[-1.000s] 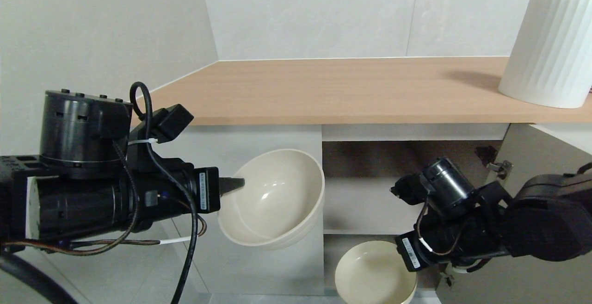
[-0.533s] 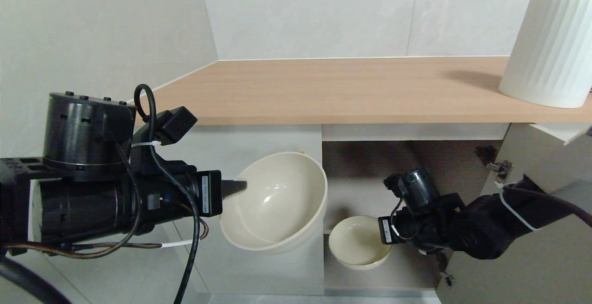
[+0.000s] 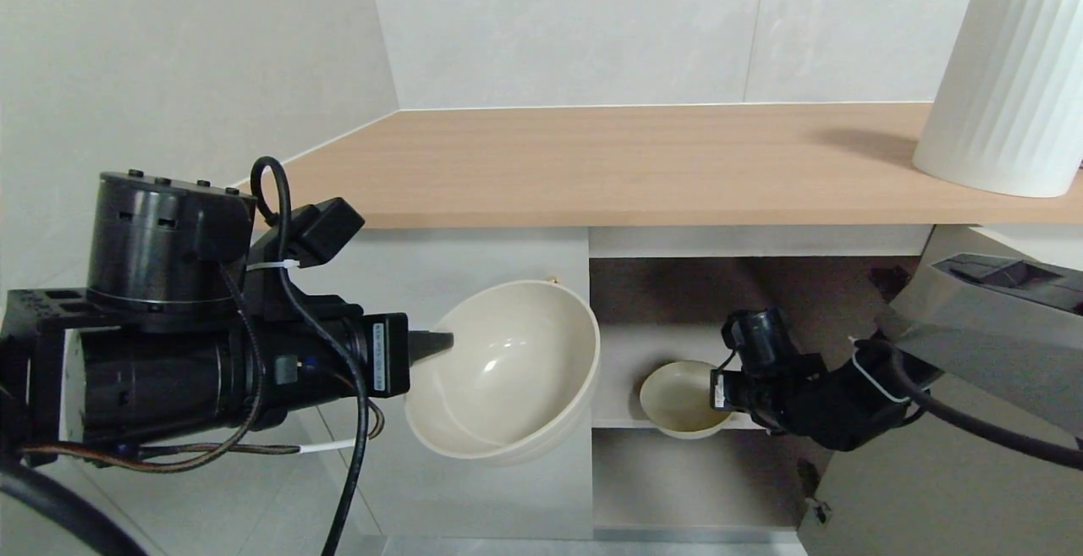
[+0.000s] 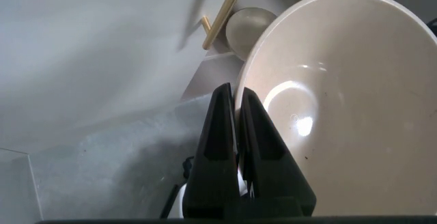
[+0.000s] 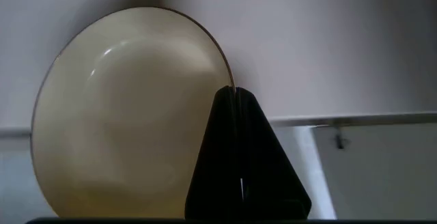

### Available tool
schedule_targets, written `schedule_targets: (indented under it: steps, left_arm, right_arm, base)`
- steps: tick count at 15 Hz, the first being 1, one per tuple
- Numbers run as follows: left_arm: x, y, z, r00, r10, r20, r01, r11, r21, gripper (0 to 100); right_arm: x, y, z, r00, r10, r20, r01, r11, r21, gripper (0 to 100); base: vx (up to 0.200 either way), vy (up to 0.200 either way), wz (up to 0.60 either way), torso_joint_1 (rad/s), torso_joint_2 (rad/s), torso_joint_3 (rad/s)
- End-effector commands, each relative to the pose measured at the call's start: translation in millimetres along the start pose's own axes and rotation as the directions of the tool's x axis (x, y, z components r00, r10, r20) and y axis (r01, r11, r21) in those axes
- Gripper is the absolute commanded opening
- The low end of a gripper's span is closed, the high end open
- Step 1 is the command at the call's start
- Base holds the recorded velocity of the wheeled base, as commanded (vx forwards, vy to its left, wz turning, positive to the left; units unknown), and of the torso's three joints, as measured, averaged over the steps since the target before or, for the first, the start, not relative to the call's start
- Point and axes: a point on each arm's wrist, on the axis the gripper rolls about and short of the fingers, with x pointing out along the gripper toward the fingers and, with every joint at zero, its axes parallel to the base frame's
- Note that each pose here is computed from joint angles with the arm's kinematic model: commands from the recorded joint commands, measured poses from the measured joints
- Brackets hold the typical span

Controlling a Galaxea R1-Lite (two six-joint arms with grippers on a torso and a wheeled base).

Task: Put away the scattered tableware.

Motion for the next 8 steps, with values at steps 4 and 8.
schedule_targets:
  steps: [4, 8]
  left_arm:
    - [1.9, 0.5, -0.5, 1.000, 0.002, -0.005, -0.002, 1.000, -0.001, 0]
    - [3.9, 0.3, -1.3, 1.000, 0.002, -0.012, -0.002, 1.000, -0.001, 0]
  right_arm:
    - [38.4, -8.4, -0.2, 0.997, -0.076, 0.008, 0.076, 0.997, 0.029, 0]
    - [48.7, -4.2, 6.5, 0.996, -0.084, 0.030, 0.083, 0.996, 0.039, 0]
  base:
    - [0.000, 0.000, 0.00, 0.000, 0.00, 0.000]
    - [0.000, 0.000, 0.00, 0.000, 0.00, 0.000]
